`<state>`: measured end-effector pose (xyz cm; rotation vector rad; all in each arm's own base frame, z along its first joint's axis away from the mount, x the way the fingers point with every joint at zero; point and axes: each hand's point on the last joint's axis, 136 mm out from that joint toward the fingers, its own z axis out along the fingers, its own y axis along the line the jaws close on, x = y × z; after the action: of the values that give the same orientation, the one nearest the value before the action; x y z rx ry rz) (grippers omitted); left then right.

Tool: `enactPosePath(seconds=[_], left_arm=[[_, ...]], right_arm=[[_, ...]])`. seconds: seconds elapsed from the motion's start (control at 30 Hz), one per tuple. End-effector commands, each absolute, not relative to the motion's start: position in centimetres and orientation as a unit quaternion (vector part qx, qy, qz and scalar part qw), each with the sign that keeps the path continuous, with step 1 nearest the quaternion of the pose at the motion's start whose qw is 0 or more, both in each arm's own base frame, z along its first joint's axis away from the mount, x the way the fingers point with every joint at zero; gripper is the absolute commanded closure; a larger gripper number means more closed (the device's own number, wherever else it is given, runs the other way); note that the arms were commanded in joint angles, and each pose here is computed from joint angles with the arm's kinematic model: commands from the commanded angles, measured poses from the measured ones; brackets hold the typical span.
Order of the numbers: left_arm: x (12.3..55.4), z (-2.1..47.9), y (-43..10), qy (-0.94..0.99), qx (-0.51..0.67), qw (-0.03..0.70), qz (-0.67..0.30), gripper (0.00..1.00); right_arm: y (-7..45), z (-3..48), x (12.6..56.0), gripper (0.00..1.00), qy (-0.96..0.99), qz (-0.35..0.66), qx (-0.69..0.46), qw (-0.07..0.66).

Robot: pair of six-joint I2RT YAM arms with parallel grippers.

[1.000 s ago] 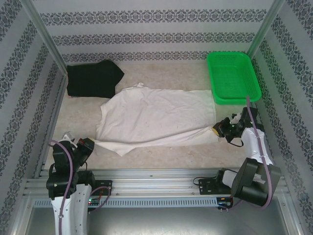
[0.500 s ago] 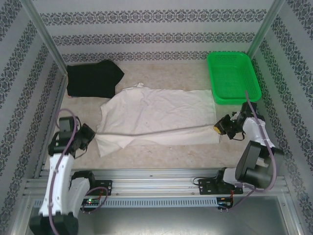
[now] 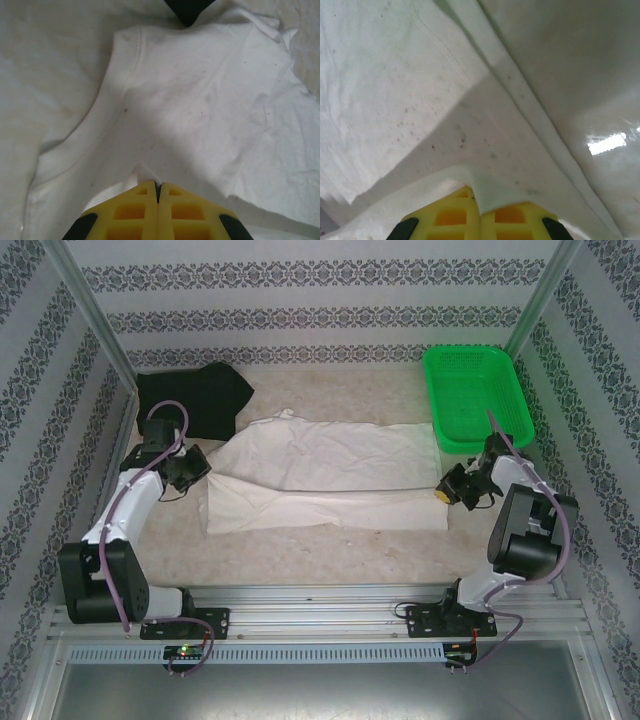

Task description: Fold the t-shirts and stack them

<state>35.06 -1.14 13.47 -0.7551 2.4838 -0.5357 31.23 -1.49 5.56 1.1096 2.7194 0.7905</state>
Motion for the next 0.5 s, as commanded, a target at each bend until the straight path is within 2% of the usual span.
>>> enactPosePath(seconds=[0.0,0.47], left_arm=[[36.8,13.8,-1.5,0.915,-0.235,0.263,-0.197,1.0],[41.9,15.0,-4.8,0.936,-0.137,0.26,-0.195,1.0]], right_arm=[[-2.2,5.1,32.1,1.0,0.906,0.232,0.349,0.056],[-3.1,3.9,33.2,1.0,0.916,0.209,0.34,0.047]])
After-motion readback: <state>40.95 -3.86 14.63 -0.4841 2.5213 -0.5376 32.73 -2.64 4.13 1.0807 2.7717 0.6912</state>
